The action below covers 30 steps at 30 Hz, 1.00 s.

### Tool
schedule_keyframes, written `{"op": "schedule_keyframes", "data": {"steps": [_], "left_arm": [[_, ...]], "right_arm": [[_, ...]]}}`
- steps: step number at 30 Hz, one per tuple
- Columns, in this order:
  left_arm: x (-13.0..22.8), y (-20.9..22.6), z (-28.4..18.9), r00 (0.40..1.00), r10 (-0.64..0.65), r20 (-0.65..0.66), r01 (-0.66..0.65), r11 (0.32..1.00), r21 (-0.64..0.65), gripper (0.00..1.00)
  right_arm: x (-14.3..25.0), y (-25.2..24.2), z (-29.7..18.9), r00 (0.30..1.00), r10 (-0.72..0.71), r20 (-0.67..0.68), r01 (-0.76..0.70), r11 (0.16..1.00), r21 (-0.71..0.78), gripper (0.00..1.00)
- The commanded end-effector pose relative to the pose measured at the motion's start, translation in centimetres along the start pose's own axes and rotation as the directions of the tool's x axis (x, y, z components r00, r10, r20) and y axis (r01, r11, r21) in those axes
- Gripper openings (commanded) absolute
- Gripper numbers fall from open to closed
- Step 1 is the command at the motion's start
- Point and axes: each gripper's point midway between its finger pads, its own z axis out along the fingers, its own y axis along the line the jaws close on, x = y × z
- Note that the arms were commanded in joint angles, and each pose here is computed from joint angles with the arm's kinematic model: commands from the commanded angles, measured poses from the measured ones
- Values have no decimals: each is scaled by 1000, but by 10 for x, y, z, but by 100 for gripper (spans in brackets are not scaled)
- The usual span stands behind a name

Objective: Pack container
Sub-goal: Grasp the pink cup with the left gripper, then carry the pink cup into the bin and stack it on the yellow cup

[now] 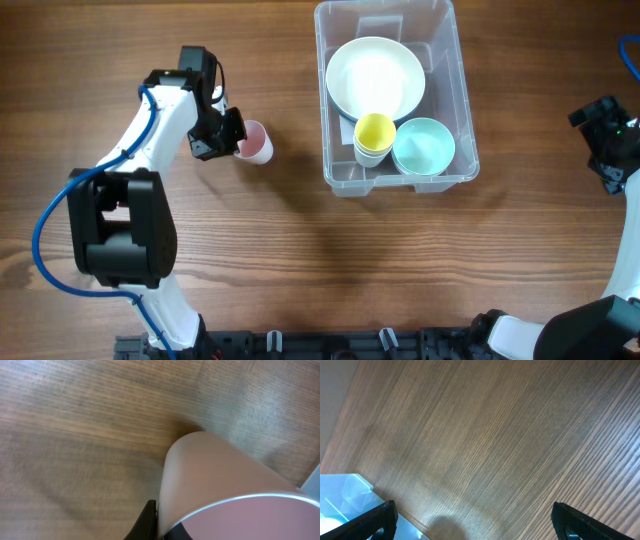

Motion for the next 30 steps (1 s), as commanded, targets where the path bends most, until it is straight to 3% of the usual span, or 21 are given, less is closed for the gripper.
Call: {"op": "schedule_keyframes", "data": {"steps": [1, 4, 7, 11, 15, 17, 18, 19, 20, 22, 30], "left_arm": [[-17, -35, -62, 989, 64, 132, -74, 995, 66, 4], [-9, -92, -120, 940, 224, 258, -259, 960, 109, 4], [17, -168, -155, 820, 385, 424, -460, 884, 87, 4], [46, -221, -139, 736, 494, 462, -572, 819, 36, 4], [53, -229, -102, 742, 540, 397, -586, 810, -5, 5], [54, -230, -84, 753, 551, 358, -588, 809, -9, 21], [55, -229, -78, 759, 555, 339, -589, 808, -3, 48], [57, -229, -75, 763, 557, 327, -590, 807, 2, 87], [57, -229, -79, 761, 556, 334, -591, 807, 3, 95], [54, -227, -96, 760, 542, 359, -582, 813, 6, 99], [24, -193, -175, 762, 386, 521, -462, 887, 20, 100]], "right_arm": [[-2, 1, 1, 1000, 13, 0, -13, 1000, -5, 100], [-2, 1, 1, 1000, 13, 0, -13, 1000, -5, 100], [-2, 1, 1, 1000, 12, 0, -12, 1000, -5, 100], [-2, 1, 1, 1000, 12, 0, -12, 1000, -4, 100], [-2, 1, 1, 1000, 12, 0, -12, 1000, -4, 100], [-2, 1, 1, 1000, 12, 0, -12, 1000, -4, 100], [-2, 1, 1, 1000, 13, 0, -13, 1000, -5, 100], [-2, 1, 1, 1000, 12, 0, -12, 1000, -4, 100], [-2, 1, 1, 1000, 13, 0, -13, 1000, -5, 100], [-2, 1, 1, 1000, 13, 0, -13, 1000, -4, 100], [-2, 1, 1, 1000, 12, 0, -12, 1000, -4, 100]]}}
